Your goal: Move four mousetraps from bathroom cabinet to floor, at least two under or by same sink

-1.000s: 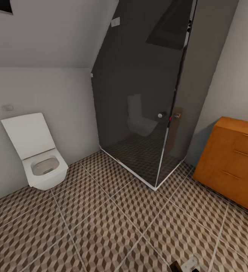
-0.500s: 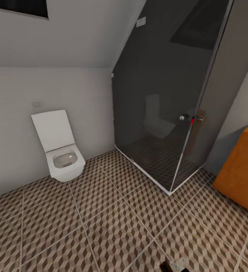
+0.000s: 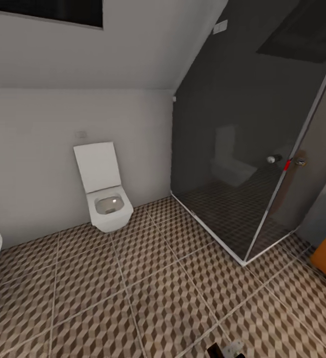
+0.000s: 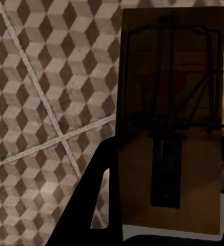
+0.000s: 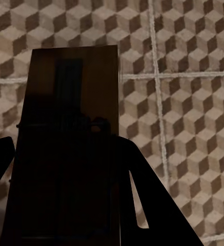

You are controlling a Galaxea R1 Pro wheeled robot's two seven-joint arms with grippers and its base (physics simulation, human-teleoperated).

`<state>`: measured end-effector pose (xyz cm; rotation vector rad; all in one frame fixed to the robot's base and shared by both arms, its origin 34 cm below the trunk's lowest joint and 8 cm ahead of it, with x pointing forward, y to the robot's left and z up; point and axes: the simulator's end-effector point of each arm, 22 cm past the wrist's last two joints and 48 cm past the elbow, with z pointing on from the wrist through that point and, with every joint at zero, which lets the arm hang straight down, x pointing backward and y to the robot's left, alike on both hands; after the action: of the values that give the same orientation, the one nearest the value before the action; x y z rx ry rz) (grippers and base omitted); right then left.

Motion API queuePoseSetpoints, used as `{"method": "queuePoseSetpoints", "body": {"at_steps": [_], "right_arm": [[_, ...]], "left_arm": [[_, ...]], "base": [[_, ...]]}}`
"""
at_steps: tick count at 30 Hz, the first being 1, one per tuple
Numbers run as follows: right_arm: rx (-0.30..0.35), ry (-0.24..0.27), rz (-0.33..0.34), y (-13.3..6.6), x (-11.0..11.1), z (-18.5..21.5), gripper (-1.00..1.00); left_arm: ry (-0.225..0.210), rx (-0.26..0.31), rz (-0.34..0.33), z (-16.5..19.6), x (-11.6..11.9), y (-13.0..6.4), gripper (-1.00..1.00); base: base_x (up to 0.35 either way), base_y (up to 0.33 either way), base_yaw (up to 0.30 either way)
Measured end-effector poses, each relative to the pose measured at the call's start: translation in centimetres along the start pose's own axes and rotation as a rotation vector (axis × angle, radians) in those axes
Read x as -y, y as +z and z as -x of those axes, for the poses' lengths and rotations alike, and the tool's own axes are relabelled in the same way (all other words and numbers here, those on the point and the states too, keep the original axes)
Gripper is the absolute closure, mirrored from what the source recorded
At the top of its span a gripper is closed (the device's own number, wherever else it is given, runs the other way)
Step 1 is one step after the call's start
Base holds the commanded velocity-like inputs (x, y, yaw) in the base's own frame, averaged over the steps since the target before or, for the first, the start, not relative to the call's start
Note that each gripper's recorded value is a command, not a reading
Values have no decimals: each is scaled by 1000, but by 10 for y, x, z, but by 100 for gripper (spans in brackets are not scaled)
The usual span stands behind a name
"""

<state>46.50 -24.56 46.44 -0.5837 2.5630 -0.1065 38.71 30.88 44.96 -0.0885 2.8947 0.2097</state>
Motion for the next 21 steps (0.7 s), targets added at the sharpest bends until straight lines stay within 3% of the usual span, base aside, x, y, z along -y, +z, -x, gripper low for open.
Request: {"method": "queuePoseSetpoints", "body": {"at_steps": [8, 21], "right_arm": [[-3, 0, -3, 0, 2, -2, 100], [-17, -2, 6, 2, -2, -8, 100]], "left_arm": [[1, -7, 1, -4, -2, 0, 100], [3, -21, 5, -10, -4, 2, 100]], "base": [[0, 0, 280], [0, 0, 202]]}}
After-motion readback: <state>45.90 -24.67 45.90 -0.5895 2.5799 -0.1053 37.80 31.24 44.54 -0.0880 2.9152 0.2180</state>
